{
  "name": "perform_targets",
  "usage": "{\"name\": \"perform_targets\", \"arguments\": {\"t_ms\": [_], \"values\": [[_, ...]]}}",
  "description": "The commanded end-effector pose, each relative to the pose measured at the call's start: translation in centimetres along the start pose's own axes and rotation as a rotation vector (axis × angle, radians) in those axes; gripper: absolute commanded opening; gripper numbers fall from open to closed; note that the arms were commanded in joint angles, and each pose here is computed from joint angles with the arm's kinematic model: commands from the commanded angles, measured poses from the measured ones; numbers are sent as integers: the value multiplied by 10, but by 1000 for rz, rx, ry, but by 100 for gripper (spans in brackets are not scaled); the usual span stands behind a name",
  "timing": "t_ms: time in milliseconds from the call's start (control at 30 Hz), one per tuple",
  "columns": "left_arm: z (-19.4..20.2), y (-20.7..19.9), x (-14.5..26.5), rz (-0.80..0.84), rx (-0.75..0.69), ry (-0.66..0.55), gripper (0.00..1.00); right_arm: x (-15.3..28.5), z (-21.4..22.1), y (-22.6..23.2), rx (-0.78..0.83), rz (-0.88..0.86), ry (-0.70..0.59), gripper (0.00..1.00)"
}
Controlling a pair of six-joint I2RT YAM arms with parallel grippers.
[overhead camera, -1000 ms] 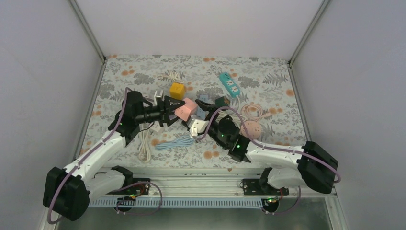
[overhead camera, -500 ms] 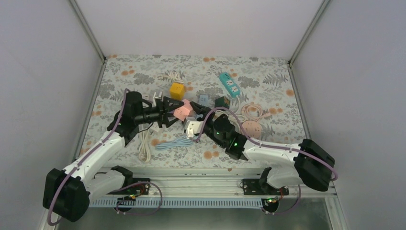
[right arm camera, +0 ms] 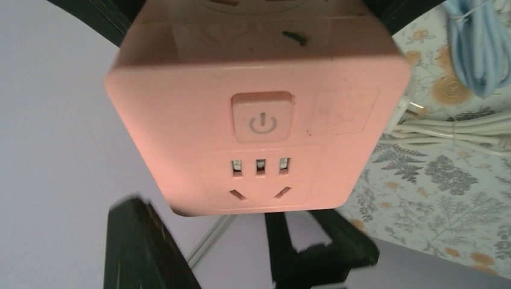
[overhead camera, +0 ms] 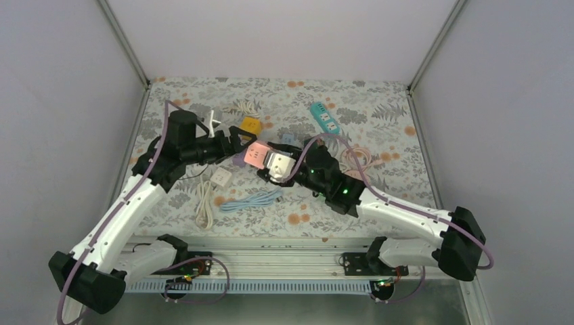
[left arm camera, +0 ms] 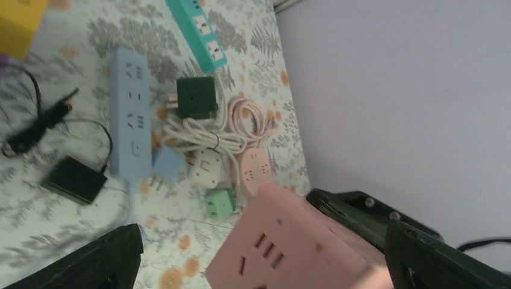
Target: Insert the plug
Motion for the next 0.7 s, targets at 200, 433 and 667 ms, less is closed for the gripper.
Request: {"name": "perform_targets", "arguments": {"t_ms": [200, 433, 667], "values": [[14, -29, 14, 20, -450, 58, 97, -15, 1, -7, -296, -173, 123, 17], [22, -21, -4, 8, -447, 114, 93, -16, -9, -17, -365, -177, 96, 18], [24, -18, -16, -1, -422, 134, 92, -14, -14, -17, -397, -202, 58, 18]]}}
Point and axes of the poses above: each gripper's point midway between its finger pads, its own x axis back along the fingers, its own y axis along the line the jaws close on, z = x × y, the point moved 3 cm from there along x, back along the fingers, and after that the axes turned 2 degrees about x, right-handed, at the moved point
